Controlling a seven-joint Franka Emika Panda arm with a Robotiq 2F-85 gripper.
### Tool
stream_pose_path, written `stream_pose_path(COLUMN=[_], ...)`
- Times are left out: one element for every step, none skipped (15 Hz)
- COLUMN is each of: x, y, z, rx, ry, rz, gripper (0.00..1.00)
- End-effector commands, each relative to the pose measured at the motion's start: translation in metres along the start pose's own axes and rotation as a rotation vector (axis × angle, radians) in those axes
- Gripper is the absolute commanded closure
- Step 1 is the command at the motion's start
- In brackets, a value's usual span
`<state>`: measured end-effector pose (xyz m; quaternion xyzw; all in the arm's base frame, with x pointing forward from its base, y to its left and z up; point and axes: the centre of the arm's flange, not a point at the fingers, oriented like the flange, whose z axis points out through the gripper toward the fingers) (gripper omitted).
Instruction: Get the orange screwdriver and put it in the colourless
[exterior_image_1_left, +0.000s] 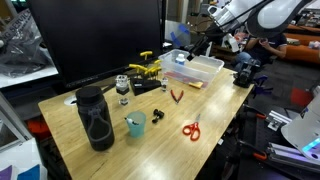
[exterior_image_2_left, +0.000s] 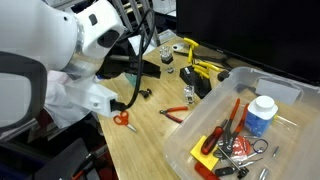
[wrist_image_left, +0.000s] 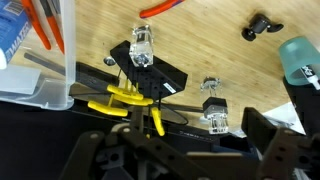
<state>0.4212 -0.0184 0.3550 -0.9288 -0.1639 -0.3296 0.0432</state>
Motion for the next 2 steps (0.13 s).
stream_pose_path(x=[0.0001, 0.0001], y=[-0.0004, -0.0004], z=[0.0001, 0.0002], rx=[0.001, 0.001], ry=[0.000, -0.001], rz=[-0.001, -0.001], gripper=[0.00, 0.00])
